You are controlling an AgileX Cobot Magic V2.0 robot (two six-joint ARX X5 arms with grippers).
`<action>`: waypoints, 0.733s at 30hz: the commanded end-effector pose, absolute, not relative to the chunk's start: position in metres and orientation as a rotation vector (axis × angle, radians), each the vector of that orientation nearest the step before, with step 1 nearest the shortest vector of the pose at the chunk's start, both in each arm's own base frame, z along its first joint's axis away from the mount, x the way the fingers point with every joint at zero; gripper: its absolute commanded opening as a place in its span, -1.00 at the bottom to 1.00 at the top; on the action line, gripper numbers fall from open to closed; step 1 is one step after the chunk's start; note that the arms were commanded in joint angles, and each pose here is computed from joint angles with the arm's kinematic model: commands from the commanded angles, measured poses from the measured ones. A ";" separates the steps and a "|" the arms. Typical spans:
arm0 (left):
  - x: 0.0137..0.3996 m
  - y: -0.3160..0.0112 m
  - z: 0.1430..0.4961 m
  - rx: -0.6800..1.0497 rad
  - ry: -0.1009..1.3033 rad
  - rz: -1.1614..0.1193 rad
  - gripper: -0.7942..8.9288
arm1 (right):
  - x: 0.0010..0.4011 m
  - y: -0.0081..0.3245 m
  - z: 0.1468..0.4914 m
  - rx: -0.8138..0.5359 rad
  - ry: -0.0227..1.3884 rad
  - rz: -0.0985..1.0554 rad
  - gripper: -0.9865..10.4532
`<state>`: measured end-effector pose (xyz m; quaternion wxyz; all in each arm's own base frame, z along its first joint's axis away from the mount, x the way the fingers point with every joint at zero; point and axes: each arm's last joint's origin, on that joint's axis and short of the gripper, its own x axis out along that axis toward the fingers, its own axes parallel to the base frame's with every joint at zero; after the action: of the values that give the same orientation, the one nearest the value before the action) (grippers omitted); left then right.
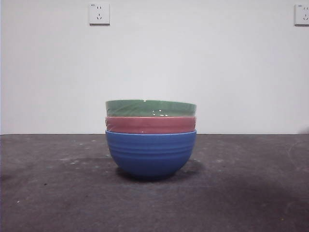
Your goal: Pick up the green bowl on the top,put the green bowl on the left,pick up the red bowl in the middle,put the red bowl on the right
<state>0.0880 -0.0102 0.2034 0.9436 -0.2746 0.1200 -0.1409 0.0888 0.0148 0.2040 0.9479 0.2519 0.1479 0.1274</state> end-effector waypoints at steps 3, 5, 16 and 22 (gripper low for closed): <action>0.094 -0.010 0.233 -0.514 0.250 -0.296 -0.85 | 0.095 0.015 0.237 0.475 0.319 0.260 -0.85; 0.097 -0.010 0.246 -0.509 0.248 -0.299 -0.85 | 0.099 0.016 0.250 0.439 0.336 0.264 -0.85; 0.130 -0.016 0.296 -0.399 0.418 -0.497 -0.85 | 0.132 0.019 0.310 0.227 0.541 0.272 -0.82; 0.154 -0.020 0.304 -0.354 0.581 -0.569 -0.82 | 0.148 0.024 0.323 0.178 0.633 0.394 -0.75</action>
<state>0.1524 -0.0186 0.3039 0.9015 -0.1953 0.2827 -0.2633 0.1469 0.0230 0.3221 0.9275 0.1027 0.3110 0.1802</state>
